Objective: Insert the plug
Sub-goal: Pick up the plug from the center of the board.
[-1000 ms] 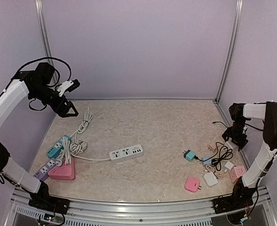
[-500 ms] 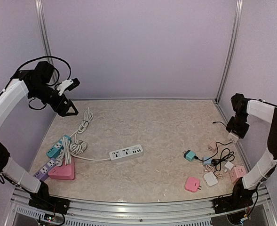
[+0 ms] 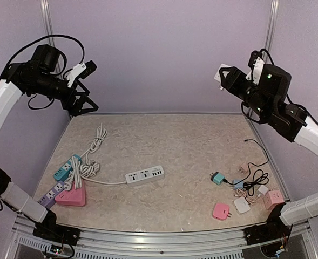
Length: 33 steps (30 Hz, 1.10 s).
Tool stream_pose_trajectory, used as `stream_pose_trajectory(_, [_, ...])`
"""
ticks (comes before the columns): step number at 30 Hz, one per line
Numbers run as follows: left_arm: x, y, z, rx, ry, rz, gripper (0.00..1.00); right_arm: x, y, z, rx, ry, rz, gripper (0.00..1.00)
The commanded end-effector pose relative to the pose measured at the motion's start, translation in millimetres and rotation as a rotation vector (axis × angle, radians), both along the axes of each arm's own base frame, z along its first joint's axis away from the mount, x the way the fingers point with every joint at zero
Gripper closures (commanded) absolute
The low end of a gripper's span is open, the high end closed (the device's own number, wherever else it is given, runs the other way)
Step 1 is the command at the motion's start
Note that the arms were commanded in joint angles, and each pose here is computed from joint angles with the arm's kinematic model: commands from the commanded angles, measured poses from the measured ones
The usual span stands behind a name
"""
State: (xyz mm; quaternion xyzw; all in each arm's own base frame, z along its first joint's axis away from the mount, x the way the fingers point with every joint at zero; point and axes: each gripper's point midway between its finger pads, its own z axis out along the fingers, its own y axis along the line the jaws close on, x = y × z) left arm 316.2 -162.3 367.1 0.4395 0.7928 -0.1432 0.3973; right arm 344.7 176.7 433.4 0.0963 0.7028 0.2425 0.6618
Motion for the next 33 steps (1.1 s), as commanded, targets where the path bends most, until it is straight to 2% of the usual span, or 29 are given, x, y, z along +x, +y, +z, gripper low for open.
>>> stream_pose_trajectory(1, [-29, -54, 41, -0.038, -0.125, -0.136, 0.01, -11, 88, 47, 0.170, -0.195, 0.192, 1.00])
stream_pose_trajectory(7, [-47, -115, 88, -0.095, -0.246, -0.187, 0.01, -55, 179, 85, 0.254, -0.312, 0.381, 1.00])
stream_pose_trajectory(10, [-49, -134, 99, -0.108, -0.294, -0.199, 0.01, -70, 204, 96, 0.303, -0.318, 0.454, 1.00])
stream_pose_trajectory(13, [-44, -146, 96, -0.116, -0.288, -0.204, 0.01, -76, 222, 94, 0.349, -0.298, 0.515, 1.00])
stream_pose_trajectory(23, [-52, -149, 100, -0.136, -0.285, -0.232, 0.01, -77, 250, 83, 0.368, -0.232, 0.578, 1.00])
stream_pose_trajectory(33, [-39, -160, 112, -0.149, -0.346, -0.225, 0.01, -75, 263, 78, 0.370, -0.213, 0.597, 1.00])
